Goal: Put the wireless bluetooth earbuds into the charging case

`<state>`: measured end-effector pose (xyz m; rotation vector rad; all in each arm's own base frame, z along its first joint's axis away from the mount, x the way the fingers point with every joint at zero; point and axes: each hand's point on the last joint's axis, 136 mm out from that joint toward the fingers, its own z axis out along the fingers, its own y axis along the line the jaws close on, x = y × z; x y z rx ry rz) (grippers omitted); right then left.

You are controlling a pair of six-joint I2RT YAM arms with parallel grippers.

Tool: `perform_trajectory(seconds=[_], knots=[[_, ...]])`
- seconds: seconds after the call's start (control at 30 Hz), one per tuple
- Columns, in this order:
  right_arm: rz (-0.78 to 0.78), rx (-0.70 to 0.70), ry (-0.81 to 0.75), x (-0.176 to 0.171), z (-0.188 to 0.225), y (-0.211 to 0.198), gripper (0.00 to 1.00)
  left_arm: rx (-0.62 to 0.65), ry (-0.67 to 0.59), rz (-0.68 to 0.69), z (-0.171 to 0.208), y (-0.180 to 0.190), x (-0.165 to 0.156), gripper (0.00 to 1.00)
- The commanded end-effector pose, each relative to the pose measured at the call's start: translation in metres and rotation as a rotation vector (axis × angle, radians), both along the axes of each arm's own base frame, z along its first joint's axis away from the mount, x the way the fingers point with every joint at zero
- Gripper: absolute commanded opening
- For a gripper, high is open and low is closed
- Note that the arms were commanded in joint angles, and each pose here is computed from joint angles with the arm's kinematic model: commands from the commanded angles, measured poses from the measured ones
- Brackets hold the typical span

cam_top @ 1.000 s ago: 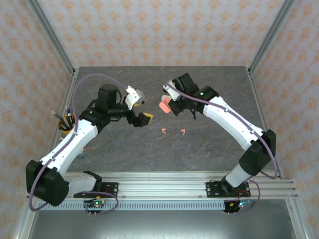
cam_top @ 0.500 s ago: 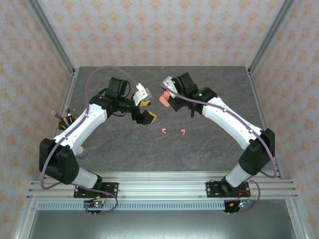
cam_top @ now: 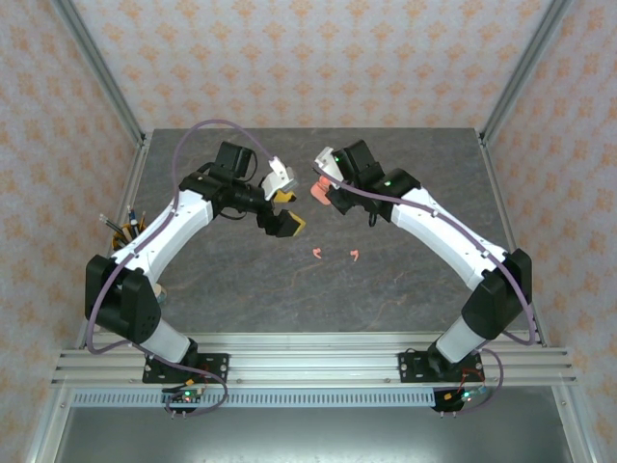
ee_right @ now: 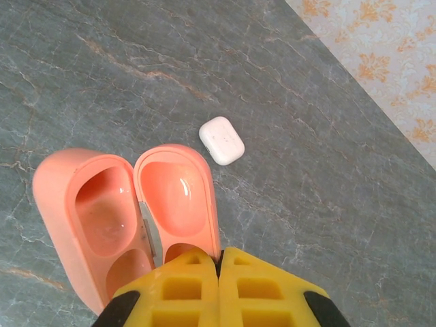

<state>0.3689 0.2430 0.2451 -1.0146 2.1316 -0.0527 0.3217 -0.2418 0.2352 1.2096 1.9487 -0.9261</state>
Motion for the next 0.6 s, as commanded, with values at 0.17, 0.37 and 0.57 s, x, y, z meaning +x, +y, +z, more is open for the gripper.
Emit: perform_trajectory(seconds=[0.17,0.37,0.57], knots=[[-0.01,0.014,-0.053,-0.008,0.019,-0.009,0.0,-0.034,-0.023,-0.05,0.017,-0.003,-0.004,0.93],[-0.002,0.045,-0.047,-0.012,0.021,-0.006,0.0,-0.058,-0.004,-0.086,0.024,-0.006,-0.006,0.91],[0.019,0.111,-0.057,-0.015,0.035,0.003,0.0,-0.07,0.034,-0.139,0.027,-0.009,-0.011,0.88]])
